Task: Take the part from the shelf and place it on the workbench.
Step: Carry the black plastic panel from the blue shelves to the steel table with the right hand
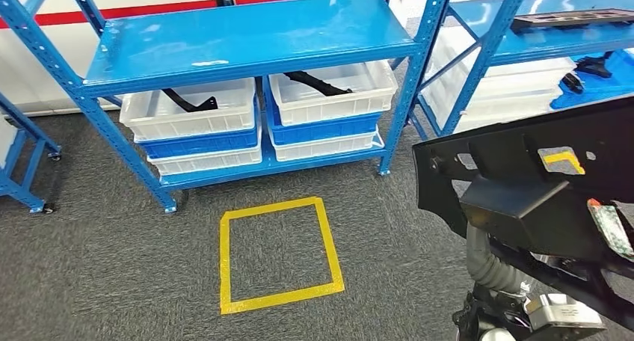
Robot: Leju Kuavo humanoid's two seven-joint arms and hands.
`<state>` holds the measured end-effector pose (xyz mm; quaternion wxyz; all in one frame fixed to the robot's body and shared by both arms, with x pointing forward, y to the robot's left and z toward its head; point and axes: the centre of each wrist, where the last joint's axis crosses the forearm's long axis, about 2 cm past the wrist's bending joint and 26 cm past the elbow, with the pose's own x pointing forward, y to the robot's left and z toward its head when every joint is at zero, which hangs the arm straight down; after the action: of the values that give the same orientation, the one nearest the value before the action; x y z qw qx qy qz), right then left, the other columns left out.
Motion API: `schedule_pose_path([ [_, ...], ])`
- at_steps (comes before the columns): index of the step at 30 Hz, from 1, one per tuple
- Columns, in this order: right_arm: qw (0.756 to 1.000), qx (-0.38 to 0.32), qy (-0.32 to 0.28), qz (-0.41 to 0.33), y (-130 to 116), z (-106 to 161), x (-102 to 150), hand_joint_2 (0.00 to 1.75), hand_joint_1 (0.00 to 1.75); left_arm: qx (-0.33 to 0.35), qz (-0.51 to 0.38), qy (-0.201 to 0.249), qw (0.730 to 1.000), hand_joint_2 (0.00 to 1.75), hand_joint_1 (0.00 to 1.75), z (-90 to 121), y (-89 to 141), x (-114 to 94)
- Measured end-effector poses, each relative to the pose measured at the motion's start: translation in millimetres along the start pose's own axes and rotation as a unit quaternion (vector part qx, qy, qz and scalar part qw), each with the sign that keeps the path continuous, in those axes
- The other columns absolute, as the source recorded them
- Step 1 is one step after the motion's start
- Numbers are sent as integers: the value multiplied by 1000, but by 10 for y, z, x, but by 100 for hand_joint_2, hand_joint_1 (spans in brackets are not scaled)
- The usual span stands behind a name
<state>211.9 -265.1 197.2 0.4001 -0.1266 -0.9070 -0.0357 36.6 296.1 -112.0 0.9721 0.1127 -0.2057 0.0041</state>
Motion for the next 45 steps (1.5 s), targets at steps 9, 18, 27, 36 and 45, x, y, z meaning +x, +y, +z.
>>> schedule_pose_path([
  [9,1000,1,-6,-5,20,-12,6,175,175,4,8,3,1000,175,0,11,-15,-21],
  [18,1000,7,-12,-12,67,-46,19,175,175,10,27,8,1000,175,0,21,-66,-13],
  [27,1000,10,-14,-22,117,-67,27,175,175,14,37,12,999,175,0,32,-81,-34],
  [36,999,11,-19,-28,149,-122,20,175,175,25,47,14,998,175,0,32,-90,-23],
  [45,999,13,-17,-29,154,-134,-18,175,175,26,49,16,998,175,0,47,-150,-18],
])
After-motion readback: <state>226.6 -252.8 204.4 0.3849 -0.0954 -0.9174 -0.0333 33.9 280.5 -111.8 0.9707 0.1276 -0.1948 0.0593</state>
